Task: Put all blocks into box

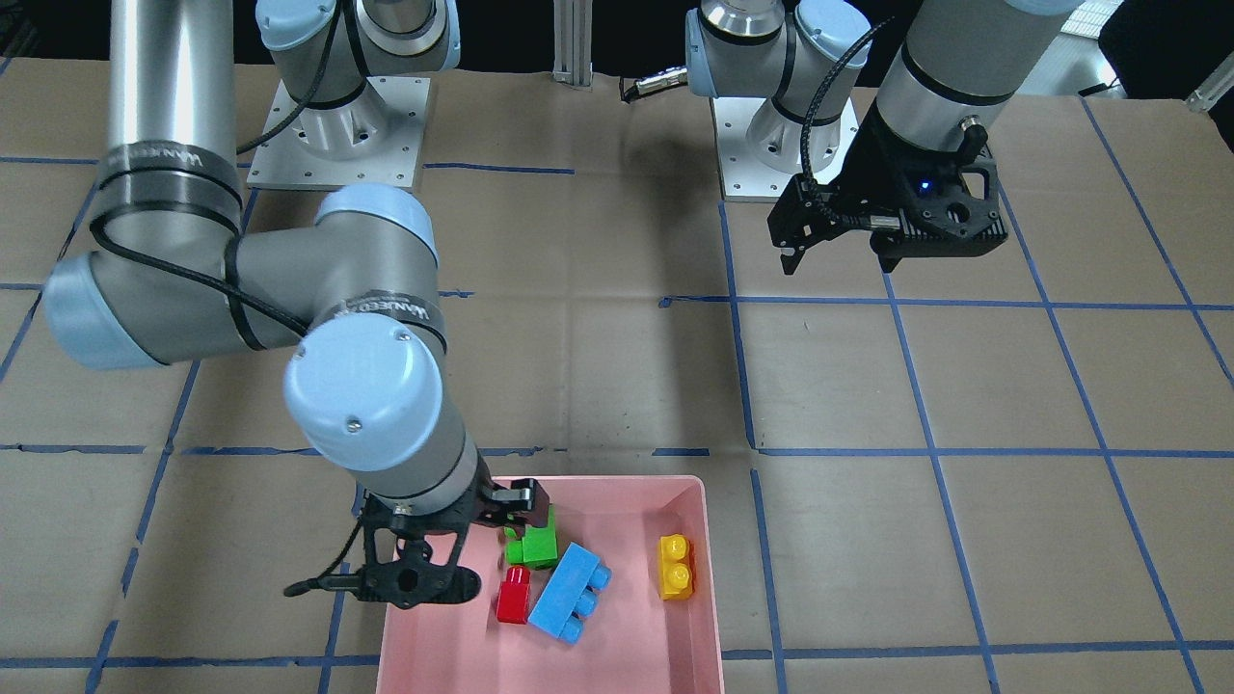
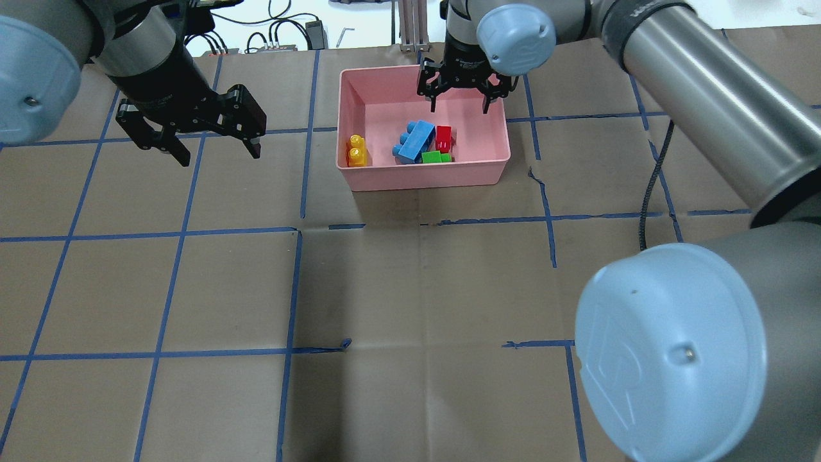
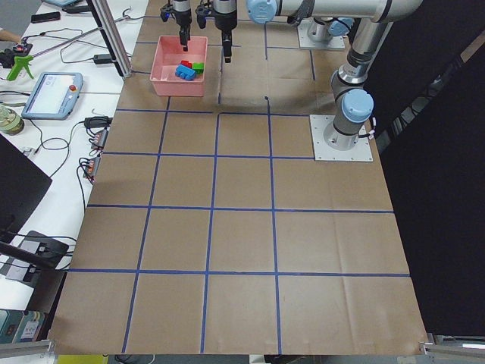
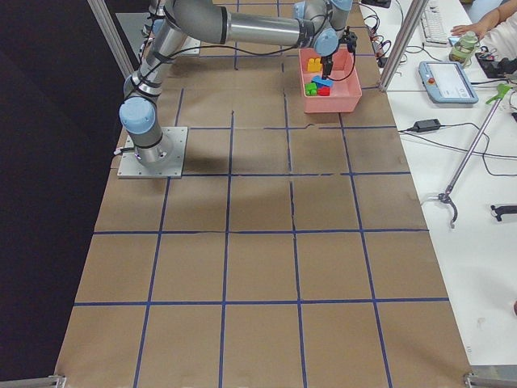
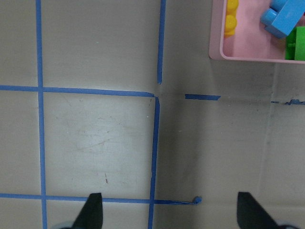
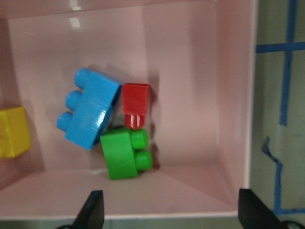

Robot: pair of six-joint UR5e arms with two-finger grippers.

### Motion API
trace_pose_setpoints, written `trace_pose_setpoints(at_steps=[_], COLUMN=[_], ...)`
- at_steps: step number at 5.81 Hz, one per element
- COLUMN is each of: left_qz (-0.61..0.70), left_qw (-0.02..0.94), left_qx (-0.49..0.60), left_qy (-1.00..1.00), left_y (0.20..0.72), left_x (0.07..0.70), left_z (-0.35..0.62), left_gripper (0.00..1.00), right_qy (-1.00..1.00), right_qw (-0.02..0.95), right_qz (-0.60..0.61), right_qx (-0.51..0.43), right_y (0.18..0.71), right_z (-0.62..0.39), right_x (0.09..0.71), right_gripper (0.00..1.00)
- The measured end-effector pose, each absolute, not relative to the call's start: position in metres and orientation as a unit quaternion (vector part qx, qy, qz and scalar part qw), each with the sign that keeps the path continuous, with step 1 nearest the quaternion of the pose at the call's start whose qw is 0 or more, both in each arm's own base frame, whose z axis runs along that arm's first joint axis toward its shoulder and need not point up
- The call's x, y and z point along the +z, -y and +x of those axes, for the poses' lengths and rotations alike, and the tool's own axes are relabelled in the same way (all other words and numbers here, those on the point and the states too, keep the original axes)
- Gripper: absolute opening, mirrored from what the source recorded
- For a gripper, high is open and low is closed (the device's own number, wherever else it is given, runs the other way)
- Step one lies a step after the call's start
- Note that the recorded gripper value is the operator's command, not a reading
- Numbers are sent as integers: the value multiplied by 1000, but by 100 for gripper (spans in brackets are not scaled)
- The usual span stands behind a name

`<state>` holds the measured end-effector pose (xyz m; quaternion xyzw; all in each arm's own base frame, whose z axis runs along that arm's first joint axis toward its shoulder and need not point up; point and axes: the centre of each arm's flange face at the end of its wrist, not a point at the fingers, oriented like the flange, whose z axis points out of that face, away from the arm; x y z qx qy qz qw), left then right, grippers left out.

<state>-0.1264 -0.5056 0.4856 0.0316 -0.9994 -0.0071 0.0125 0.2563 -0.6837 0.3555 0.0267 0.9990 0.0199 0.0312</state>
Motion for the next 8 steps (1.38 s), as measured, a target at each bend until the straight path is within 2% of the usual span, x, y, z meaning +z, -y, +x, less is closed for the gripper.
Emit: trace_pose_setpoints(at_steps=[2,5,6,8], left_qz=[33,32,32,33], left_qw=[13,13,13,13], left_qx=[-7,-5,-5,-5], left_qy=[999,999,999,999], left_y=[506,506,506,507], left_x=[486,486,486,487], left_z=[-126,-127,-127,-126], left_gripper=[100,100,100,100], right_qy=[-998,-999,-999,-1000], right_qw=[23,-2,-3,1], right_qz=[22,14,14,19], right_qx=[48,38,29,23], right_y=[629,509,485,474], right_z=[183,135,137,143], right_x=[425,471,481,491], right_gripper=[99,100,100,100])
